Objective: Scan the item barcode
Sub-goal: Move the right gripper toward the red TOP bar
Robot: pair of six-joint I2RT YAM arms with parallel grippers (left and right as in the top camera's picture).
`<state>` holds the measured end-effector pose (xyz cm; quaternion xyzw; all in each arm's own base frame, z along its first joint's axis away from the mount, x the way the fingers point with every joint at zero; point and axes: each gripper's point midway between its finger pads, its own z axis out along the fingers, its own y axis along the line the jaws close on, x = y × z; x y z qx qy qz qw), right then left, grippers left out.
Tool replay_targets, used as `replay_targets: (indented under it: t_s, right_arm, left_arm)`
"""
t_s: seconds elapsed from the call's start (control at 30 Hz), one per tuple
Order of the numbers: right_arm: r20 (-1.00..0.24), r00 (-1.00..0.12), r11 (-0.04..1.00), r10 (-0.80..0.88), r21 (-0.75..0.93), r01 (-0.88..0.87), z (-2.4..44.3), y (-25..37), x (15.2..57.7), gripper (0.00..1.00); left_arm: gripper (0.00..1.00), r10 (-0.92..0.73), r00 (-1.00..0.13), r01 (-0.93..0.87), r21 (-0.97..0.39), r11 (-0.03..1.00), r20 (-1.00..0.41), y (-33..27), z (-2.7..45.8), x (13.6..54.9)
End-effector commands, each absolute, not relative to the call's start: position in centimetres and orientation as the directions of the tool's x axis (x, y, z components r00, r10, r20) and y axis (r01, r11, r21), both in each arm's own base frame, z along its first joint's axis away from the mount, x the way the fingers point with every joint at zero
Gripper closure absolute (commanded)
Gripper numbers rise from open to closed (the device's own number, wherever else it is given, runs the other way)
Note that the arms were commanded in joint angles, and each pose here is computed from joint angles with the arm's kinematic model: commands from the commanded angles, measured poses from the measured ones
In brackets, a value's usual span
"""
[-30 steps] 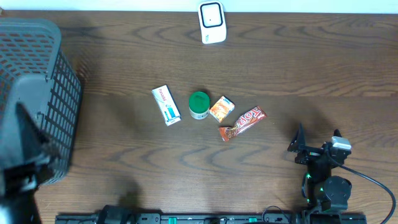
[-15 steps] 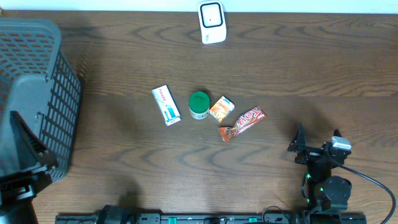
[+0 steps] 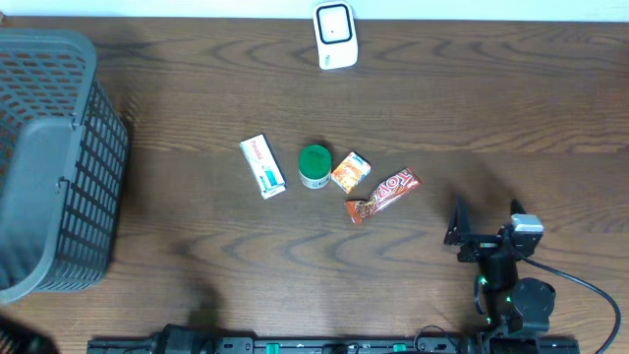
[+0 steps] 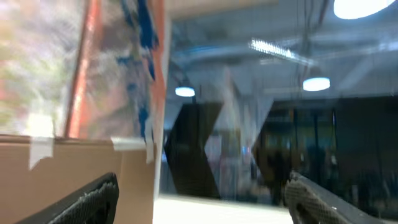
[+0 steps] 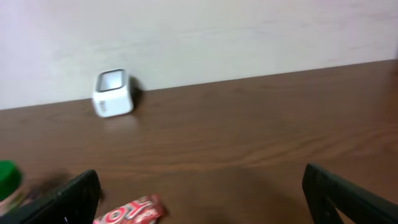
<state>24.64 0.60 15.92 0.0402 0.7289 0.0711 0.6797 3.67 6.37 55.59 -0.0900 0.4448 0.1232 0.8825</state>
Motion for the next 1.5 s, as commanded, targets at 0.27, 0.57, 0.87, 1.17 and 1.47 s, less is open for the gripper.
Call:
replay_targets:
  t_s: [0.27, 0.57, 0.87, 1.17, 1.47]
  right_arm:
    - [-0.980, -0.006, 0.963, 0.201, 0.199, -0.184, 23.1, 2.9, 22.8, 0.01]
    - [-0.979, -0.027, 0.952, 0.201, 0.202, -0.229, 25.2, 3.8, 21.9, 0.01]
    - [-0.961, -0.182, 0.936, 0.207, 0.249, -0.249, 25.0, 4.7, 22.2, 0.01]
    - [-0.894, -0.396, 0.914, 0.208, 0.322, -0.246, 24.8, 5.7, 23.4, 0.01]
    - [-0.854, -0.483, 0.817, 0.192, 0.411, -0.403, 24.6, 9.1, 22.3, 0.01]
  left_arm:
    - [0.14, 0.127, 0.610, -0.285, -0.067, 0.956, -0.783, 6.3, 54.1, 3.2]
    - [0.14, 0.111, 0.718, -0.280, -0.139, 0.950, -0.688, 7.2, 53.7, -1.5]
    - [0.14, 0.113, 0.714, -0.281, -0.136, 0.950, -0.691, 7.2, 53.7, -1.3]
    - [0.14, 0.119, 0.681, -0.285, -0.112, 0.952, -0.722, 6.7, 54.3, 1.3]
    - [0.14, -0.057, 0.603, -0.174, -0.201, 0.964, -0.795, 5.7, 51.2, 6.6]
